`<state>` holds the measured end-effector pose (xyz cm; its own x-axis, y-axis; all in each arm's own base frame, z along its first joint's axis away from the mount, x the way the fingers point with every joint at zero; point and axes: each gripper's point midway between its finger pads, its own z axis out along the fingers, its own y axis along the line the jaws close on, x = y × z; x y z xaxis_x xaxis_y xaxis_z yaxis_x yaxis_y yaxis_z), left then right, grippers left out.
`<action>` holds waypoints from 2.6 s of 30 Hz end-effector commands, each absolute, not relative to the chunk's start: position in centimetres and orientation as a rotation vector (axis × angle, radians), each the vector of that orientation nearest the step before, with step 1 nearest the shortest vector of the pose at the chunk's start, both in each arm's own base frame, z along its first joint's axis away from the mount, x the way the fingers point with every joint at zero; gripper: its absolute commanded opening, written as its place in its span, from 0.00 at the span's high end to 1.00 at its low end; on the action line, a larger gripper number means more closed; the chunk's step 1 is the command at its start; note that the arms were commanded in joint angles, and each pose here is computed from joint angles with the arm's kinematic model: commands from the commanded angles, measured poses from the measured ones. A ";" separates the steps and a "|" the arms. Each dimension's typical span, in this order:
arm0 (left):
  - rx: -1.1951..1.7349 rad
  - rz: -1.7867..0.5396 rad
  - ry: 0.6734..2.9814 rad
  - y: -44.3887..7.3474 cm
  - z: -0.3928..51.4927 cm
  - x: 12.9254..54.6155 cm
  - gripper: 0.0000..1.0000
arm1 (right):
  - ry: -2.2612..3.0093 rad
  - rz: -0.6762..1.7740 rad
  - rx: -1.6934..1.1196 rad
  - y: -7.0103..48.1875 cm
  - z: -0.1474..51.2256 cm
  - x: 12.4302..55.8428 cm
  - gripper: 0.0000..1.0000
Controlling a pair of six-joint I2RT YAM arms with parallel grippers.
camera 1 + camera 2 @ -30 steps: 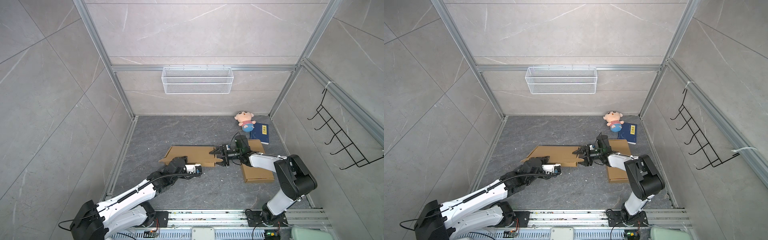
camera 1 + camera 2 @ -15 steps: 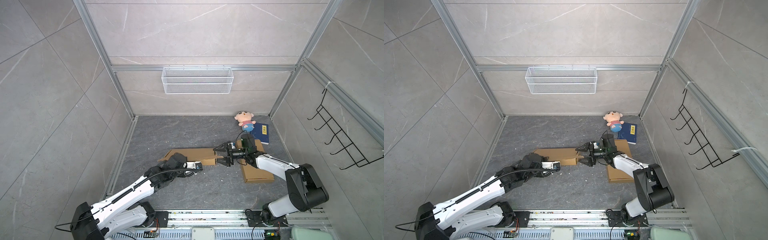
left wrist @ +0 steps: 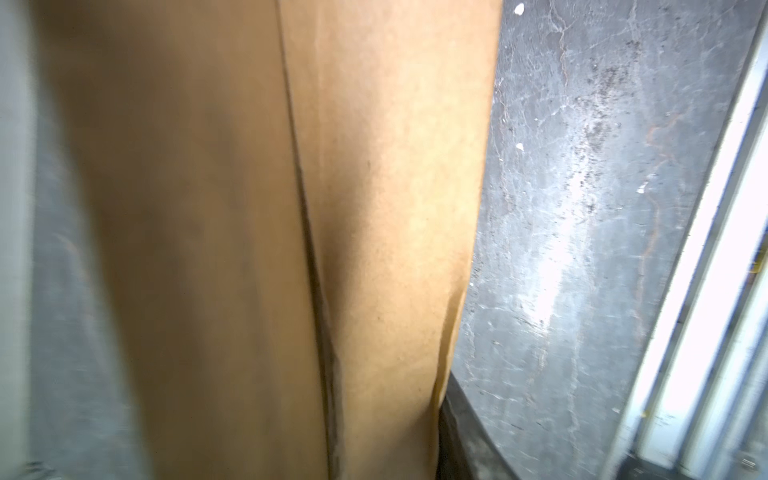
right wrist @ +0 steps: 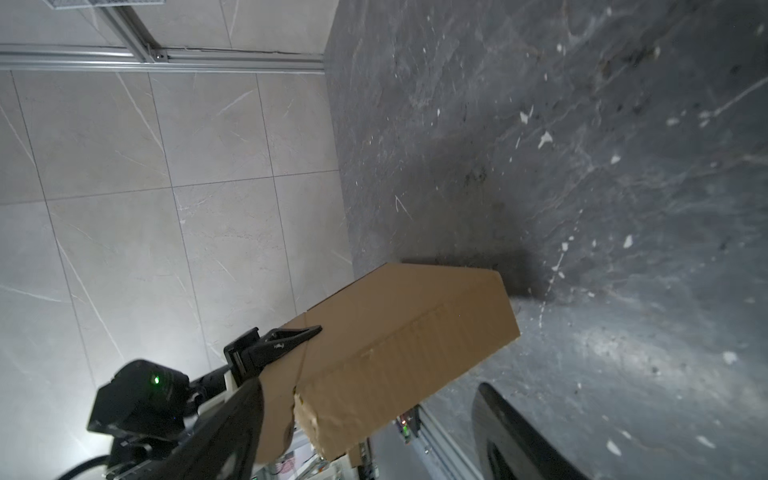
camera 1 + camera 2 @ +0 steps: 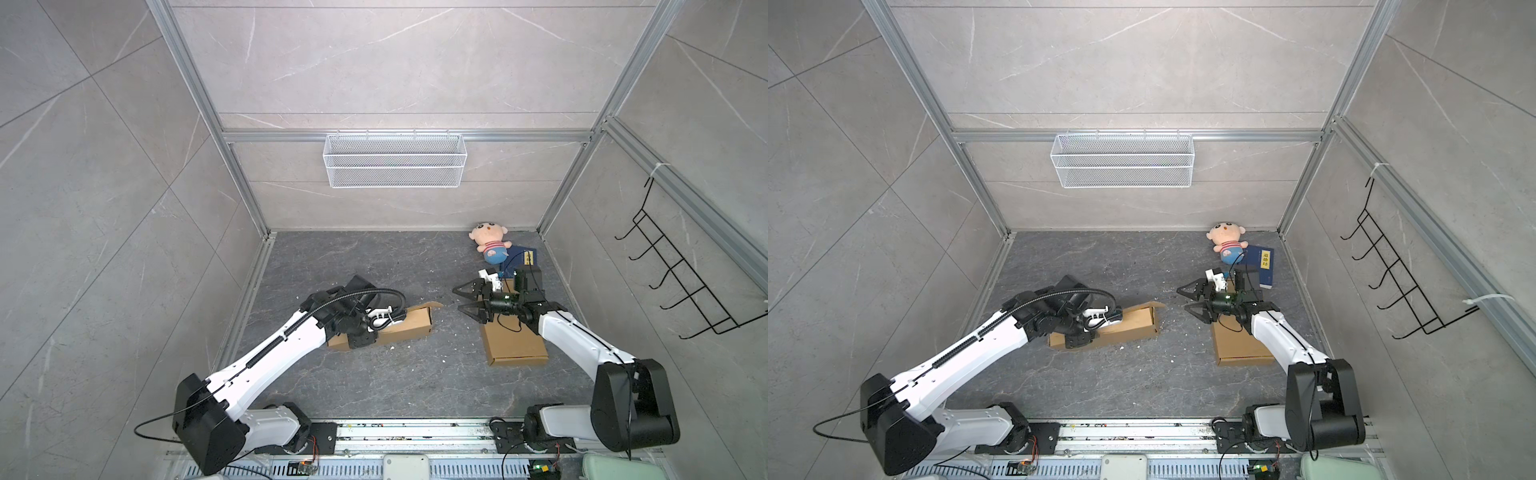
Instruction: Fold the paper box
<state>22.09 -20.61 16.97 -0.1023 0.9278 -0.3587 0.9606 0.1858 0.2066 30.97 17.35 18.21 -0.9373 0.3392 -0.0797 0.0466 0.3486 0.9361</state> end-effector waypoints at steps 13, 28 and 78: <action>1.881 -0.397 2.229 -22.7 15.8 21.9 0.64 | 2.254 1.407 -0.071 20.5 16.7 28.2 0.19; 1.911 -0.406 2.251 -23.6 15.3 23.0 0.63 | 2.365 1.320 -0.084 23.5 15.0 30.2 0.24; 1.926 -0.342 2.196 -24.0 14.6 24.5 0.64 | 2.400 0.412 -1.037 23.2 20.3 31.2 0.74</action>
<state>24.87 -22.73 15.76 -0.1504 0.9484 -0.2791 0.9876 0.1569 0.0009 31.56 22.65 19.82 -0.5945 -0.5830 -0.5538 -0.7285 0.6821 0.0640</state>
